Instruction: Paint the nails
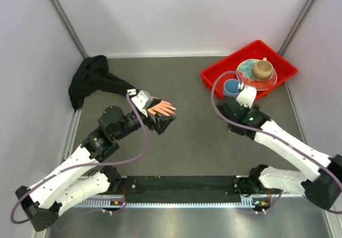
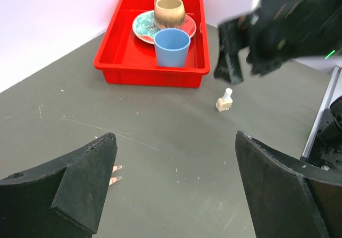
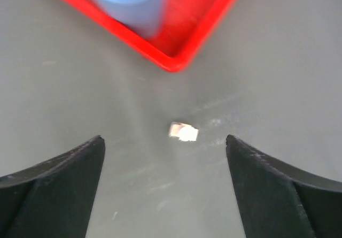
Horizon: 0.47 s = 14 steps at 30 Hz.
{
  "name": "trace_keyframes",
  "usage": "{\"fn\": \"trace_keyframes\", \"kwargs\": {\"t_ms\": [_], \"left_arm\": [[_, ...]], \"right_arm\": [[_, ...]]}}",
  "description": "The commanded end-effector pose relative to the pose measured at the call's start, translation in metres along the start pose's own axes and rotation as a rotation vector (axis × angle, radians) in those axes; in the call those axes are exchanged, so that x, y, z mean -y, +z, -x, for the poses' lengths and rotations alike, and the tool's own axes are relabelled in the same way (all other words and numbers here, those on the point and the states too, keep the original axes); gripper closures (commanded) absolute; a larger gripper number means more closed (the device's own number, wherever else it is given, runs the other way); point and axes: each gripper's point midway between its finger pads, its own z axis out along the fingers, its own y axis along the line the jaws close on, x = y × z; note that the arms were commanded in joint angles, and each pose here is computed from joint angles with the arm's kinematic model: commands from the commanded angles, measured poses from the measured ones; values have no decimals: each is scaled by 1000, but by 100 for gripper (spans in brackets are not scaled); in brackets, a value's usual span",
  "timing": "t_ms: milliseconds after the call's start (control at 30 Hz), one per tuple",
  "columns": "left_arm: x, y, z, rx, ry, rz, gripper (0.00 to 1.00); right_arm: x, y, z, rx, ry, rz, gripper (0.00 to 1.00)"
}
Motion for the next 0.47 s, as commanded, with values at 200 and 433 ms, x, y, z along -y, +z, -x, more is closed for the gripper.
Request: {"fn": "trace_keyframes", "kwargs": {"t_ms": [200, 433], "left_arm": [[-12, -1, 77, 101, -109, 109, 4], [-9, -18, 96, 163, -135, 113, 4]], "right_arm": [[9, -126, 123, 115, -119, 381, 1], [31, -159, 154, 214, -56, 446, 1]]}}
